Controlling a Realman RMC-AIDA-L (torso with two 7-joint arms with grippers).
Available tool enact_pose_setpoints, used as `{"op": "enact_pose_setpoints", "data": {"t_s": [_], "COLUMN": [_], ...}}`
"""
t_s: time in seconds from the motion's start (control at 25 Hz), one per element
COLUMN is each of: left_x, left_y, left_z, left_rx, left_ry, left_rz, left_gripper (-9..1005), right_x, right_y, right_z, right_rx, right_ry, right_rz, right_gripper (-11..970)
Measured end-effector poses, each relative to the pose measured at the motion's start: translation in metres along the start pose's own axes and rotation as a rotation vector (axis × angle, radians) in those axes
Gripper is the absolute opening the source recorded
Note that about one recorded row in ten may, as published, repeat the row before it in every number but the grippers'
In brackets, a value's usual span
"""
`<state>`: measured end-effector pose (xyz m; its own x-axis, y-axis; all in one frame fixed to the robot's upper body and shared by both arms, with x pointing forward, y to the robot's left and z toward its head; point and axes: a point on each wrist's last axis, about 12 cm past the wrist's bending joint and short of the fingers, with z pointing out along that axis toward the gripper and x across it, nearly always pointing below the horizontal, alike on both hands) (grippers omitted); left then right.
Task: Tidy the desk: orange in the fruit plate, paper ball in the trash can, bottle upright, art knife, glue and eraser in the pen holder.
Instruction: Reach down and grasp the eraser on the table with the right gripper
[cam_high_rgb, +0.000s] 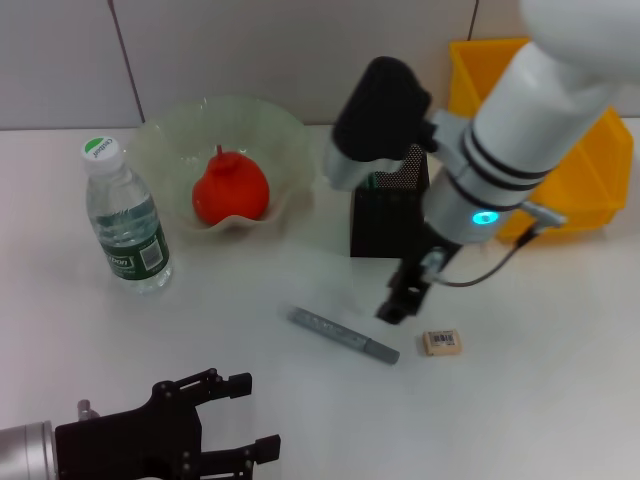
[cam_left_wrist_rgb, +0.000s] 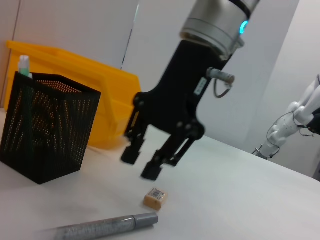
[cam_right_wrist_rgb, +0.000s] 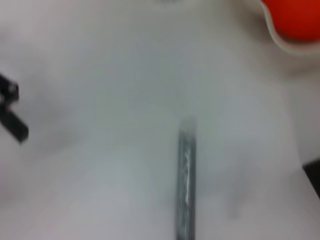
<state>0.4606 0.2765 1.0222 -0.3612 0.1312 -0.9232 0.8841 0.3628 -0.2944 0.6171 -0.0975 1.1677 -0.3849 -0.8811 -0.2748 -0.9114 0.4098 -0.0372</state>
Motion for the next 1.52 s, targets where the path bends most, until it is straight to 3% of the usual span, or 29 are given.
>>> {"op": "enact_pose_setpoints", "data": {"t_s": [0.24,0.52,1.0,1.52], "left_x": [0.0,-0.001,-0.001,0.0], "left_y": [0.0,0.001,0.002,0.0], "left_z": [0.0,-0.001,-0.002,0.0], "left_rx": [-0.005,-0.007,-0.019,-0.018], "left_ry": [-0.006,-0.008,-0.018,-0.021], "left_rz": [-0.014,-0.016,-0.019,-0.024], "left_gripper": [860,860,861,861], "right_x": [0.025,0.039,0.044,0.041], "right_y": [-0.007,-0.009,-0.01,-0.003], "right_z": [-0.011,-0.007,0.004,0.02], "right_rx": [-0.043,-0.056,-0.039,-0.053], "right_ry": [0.07,0.094,0.1,0.073], "right_rz": [-0.06,-0.126,-0.249,-0.386], "right_gripper": [407,410,607,631]}}
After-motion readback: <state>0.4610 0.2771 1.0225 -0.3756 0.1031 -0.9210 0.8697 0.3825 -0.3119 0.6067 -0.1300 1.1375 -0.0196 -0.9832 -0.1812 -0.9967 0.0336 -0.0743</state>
